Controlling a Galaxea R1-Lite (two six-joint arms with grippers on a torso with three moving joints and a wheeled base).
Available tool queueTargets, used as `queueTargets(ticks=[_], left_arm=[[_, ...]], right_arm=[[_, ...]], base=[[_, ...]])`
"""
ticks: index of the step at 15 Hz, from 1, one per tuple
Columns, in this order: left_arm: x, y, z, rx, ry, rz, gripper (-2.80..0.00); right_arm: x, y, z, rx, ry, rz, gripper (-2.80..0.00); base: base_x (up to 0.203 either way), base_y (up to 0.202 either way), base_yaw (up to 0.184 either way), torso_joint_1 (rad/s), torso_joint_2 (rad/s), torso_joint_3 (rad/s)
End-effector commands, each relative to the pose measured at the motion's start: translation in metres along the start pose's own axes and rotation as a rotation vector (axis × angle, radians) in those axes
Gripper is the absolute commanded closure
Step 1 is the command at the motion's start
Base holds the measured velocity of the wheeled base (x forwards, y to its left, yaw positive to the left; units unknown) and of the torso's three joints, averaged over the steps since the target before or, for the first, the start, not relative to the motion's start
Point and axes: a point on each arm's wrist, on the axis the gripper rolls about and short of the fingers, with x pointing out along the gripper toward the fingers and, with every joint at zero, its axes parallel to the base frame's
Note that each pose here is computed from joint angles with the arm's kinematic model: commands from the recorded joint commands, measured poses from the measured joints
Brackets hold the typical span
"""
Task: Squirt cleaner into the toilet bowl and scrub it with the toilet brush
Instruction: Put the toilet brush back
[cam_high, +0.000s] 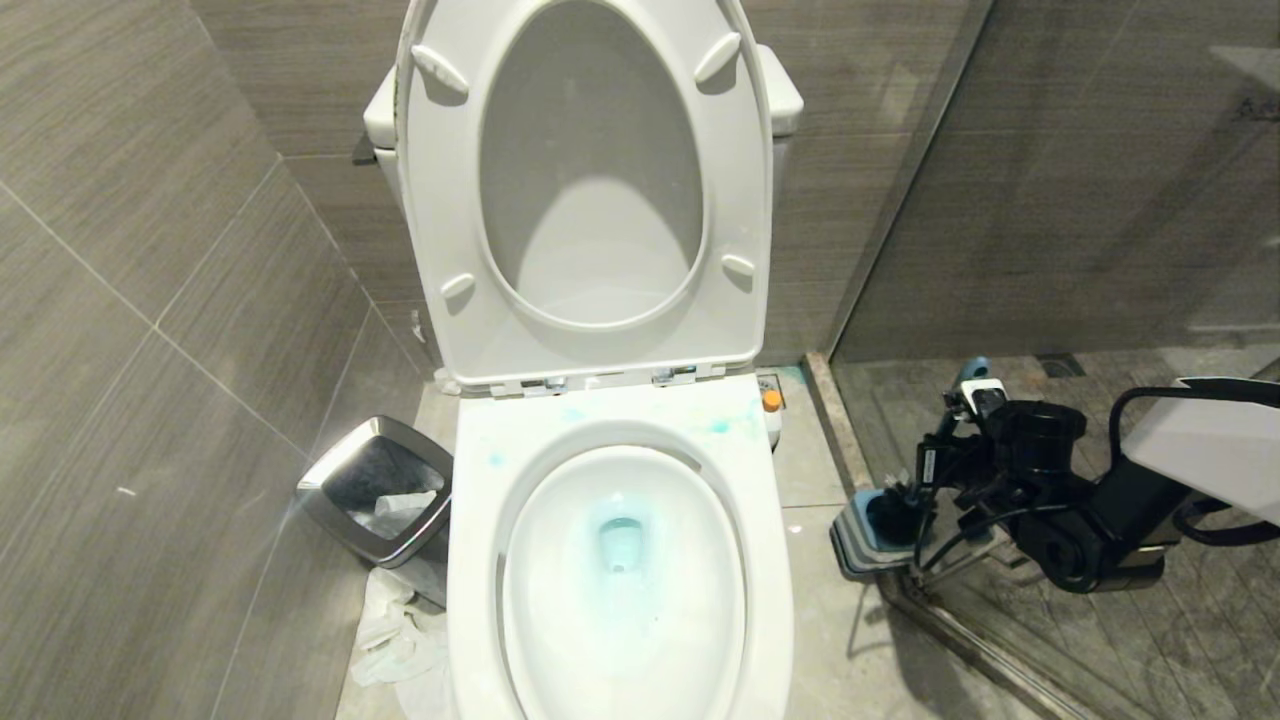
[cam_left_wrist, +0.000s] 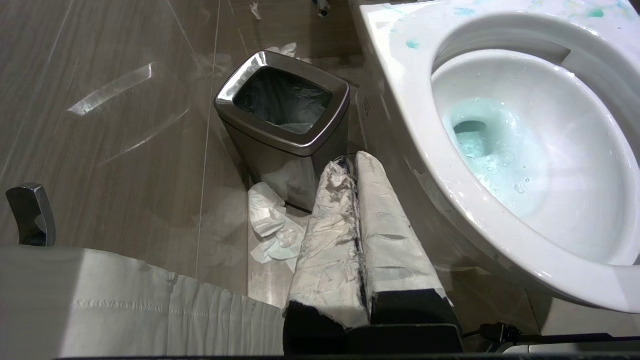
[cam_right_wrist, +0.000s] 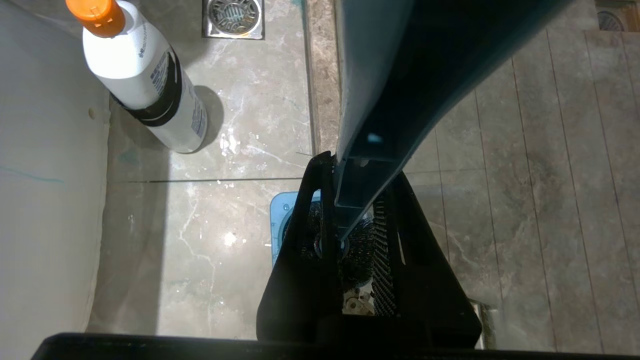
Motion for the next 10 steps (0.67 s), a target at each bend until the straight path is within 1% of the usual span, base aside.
queueTargets(ticks=[1,7,10], left_arm=[[0.0001,0.0000,0.0000,0.000,0.001,-0.001,0.00],[0.0001,0.0000,0.0000,0.003,0.001,-0.003,0.00],[0.0001,-0.0001,0.0000,0.003,0.001,-0.001,0.00]], right_arm=[[0.0031,0.0014,-0.0042,-0.003,0.004,0.001,0.00],[0.0007,0.0011,-0.0049,-0.003,0.010,0.001,0.00],[-0.0064,0.0000,-0.0040,-0.016,0.016,0.002,0.00]], base=[[0.000,0.000,0.000,-0.001,0.00,-0.043],[0.000,0.000,0.000,0.003,0.00,-0.154],[0.000,0.000,0.000,0.005,0.00,-0.044]])
